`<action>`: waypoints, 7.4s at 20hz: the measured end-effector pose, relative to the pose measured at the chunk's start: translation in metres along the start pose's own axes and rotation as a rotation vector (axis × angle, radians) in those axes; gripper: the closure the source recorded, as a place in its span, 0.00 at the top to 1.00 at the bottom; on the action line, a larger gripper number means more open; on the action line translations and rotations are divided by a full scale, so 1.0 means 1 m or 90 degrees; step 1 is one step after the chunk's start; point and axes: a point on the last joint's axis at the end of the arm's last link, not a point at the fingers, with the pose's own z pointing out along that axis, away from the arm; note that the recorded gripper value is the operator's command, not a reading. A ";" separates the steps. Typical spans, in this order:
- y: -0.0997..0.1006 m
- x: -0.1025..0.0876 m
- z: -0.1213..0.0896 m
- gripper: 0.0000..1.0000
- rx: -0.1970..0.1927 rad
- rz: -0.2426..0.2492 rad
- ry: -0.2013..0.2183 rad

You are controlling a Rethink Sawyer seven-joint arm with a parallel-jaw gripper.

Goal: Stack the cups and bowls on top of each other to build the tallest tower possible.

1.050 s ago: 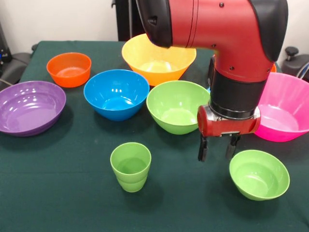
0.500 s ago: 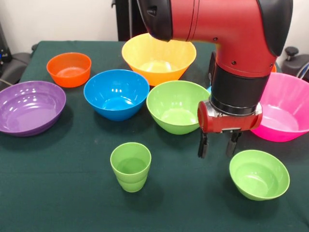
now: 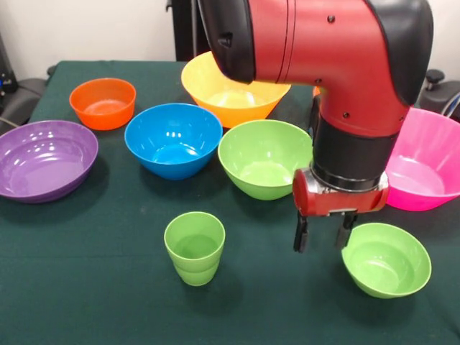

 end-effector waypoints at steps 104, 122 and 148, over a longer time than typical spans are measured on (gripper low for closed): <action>0.078 -0.068 0.020 0.00 -0.016 0.119 -0.122; 0.058 -0.035 0.012 0.00 -0.021 0.137 0.030; 0.013 0.009 -0.036 0.00 -0.069 0.180 0.313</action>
